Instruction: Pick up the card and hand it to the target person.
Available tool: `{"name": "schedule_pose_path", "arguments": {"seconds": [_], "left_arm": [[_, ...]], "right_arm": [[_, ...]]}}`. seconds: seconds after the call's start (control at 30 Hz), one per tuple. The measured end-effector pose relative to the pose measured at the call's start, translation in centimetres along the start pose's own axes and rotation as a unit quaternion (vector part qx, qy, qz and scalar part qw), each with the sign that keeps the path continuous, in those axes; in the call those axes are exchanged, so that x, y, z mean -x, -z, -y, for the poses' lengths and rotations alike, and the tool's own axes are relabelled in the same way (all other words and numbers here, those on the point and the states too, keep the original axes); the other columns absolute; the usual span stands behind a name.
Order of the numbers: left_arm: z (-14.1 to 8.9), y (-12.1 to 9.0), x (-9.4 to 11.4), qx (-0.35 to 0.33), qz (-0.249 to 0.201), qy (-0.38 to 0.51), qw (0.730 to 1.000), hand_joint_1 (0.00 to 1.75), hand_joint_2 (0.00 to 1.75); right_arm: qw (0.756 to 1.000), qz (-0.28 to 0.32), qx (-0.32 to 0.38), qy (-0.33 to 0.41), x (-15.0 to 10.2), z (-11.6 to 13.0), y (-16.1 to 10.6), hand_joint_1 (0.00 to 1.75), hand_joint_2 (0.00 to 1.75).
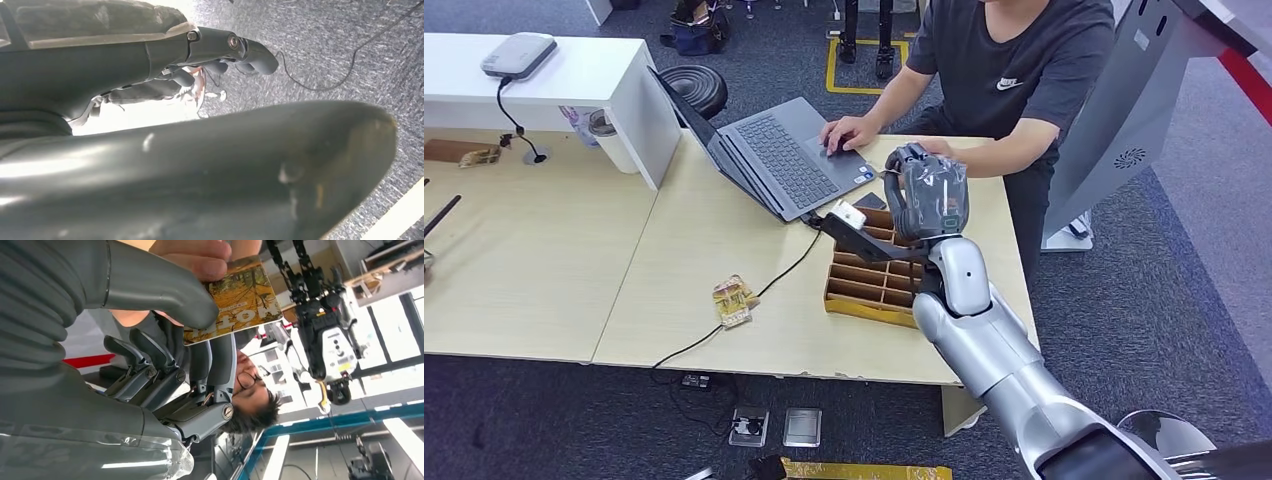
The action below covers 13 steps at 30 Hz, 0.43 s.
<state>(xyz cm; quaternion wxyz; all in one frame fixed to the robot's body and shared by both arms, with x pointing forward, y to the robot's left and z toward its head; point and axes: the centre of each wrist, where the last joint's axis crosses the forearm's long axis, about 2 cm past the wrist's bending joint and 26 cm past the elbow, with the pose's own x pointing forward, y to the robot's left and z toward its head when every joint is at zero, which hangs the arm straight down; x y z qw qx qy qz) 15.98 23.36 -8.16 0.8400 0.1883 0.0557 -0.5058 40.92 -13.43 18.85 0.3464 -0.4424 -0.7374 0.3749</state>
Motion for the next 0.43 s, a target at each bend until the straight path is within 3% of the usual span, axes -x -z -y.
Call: {"name": "schedule_pose_path", "arguments": {"seconds": [0.03,0.07,0.23,0.43], "left_arm": [[0.0,0.0,0.0,0.001,0.0,-0.001,1.0,0.0,0.0],[0.1,0.0,-0.1,0.003,0.001,-0.004,1.0,0.0,0.0],[0.6,-0.2,-0.3,0.011,0.002,-0.012,1.0,0.0,0.0],[0.9,-0.2,-0.2,0.015,0.002,-0.009,1.0,0.0,0.0]], "right_arm": [[1.0,-0.003,-0.008,-0.004,0.0,-0.2,0.1,0.33,1.75],[1.0,-0.008,-0.016,-0.008,0.0,-0.3,0.1,0.03,1.75],[0.998,-0.035,-0.041,-0.024,0.5,-1.1,-0.2,0.0,1.75],[0.998,-0.013,-0.049,-0.038,1.4,-1.9,-1.8,0.0,1.75]]}}
